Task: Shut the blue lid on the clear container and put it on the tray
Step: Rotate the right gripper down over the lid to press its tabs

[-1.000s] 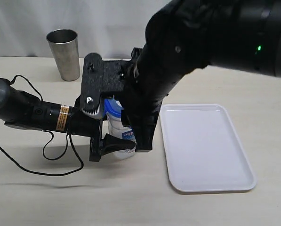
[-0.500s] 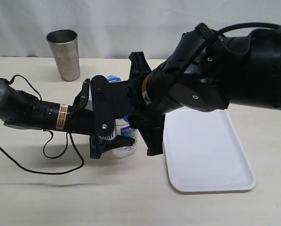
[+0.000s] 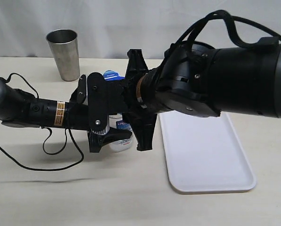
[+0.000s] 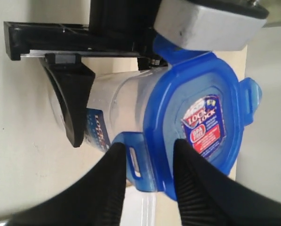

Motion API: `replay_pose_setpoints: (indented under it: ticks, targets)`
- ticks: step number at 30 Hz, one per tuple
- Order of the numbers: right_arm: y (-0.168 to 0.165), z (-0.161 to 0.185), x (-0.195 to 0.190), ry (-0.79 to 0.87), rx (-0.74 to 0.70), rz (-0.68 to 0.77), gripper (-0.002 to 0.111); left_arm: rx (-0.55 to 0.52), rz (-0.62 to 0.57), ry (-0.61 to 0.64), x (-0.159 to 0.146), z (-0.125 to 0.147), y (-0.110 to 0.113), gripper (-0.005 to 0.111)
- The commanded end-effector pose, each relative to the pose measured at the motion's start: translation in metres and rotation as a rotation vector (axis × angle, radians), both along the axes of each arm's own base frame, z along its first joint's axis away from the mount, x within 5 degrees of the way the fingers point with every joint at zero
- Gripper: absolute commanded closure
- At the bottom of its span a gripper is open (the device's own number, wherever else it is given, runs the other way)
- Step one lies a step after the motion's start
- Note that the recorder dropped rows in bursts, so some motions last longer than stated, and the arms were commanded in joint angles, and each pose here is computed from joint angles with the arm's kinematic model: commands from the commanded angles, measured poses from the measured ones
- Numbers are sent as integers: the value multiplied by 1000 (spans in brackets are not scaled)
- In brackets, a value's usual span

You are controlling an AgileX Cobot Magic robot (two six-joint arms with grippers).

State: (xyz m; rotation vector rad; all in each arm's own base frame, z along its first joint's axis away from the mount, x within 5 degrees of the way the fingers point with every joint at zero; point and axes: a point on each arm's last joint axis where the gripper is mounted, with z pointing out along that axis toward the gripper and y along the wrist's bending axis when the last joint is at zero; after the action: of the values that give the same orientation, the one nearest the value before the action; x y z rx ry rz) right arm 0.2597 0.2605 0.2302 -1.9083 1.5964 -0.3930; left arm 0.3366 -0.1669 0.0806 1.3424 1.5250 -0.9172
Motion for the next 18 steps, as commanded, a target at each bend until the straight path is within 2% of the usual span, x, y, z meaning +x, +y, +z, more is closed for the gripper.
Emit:
replay_pose_setpoints:
  ticks: [1,6,18]
  targets:
    - [-2,-43,-4,125,-41,-61,80,-100,-132,-28,-12,11,-10,107]
    - [-6,-54,-7,95,-33,-42,83,-99,-134,-28,-12,11,-10,107]
    - [-8,-58,-7,126,-22,-122,90,-97,-138,-28,-12,10,-10,107]
